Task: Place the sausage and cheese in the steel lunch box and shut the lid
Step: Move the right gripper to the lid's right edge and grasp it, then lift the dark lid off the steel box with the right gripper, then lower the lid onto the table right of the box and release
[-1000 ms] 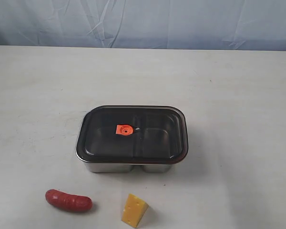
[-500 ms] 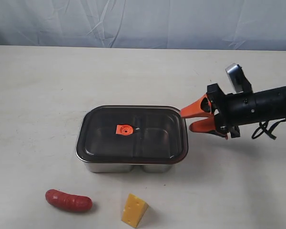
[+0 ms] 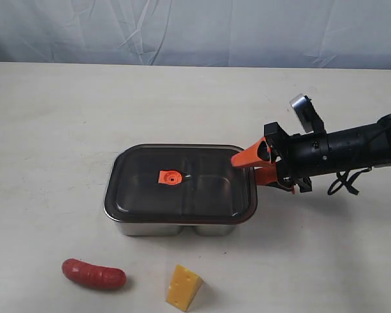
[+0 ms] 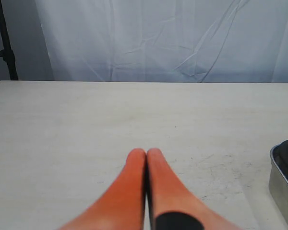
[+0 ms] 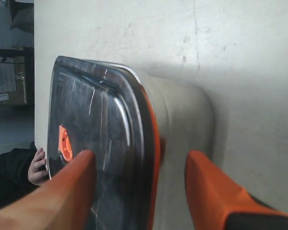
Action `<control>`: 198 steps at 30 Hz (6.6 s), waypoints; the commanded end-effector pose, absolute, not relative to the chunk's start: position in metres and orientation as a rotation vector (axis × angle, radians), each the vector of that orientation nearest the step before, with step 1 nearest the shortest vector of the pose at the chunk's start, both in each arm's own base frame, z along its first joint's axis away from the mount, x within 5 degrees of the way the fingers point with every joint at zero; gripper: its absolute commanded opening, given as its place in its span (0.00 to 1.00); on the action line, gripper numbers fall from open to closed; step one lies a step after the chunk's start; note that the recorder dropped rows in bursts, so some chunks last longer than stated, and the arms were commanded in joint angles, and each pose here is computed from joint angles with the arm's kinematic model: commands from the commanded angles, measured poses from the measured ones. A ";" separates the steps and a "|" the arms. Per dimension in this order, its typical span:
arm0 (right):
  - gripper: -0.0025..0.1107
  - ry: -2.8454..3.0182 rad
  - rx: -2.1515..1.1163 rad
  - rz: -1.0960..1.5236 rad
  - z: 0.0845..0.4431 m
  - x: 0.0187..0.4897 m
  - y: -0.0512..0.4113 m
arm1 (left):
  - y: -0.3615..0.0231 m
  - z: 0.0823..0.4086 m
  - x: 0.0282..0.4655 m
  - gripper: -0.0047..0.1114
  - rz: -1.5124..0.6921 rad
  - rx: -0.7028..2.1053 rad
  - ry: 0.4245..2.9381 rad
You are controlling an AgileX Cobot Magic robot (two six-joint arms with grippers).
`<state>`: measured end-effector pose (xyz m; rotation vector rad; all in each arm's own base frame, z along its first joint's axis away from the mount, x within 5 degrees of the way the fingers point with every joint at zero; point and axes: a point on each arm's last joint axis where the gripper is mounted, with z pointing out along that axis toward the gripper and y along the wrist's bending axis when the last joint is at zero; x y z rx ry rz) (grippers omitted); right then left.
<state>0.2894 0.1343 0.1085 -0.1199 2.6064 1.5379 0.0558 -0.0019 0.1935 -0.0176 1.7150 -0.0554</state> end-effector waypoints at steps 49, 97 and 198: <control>0.01 2.600 -0.211 1.622 0.125 0.283 0.131 | -0.002 0.193 0.056 0.04 -0.063 -0.014 1.708; 0.01 2.023 -0.185 0.655 0.301 0.278 0.061 | -0.002 0.193 0.056 0.04 -0.063 -0.014 1.710; 0.02 2.410 -0.676 0.524 0.257 0.162 0.121 | -0.003 0.211 0.056 0.04 -0.530 -0.440 1.470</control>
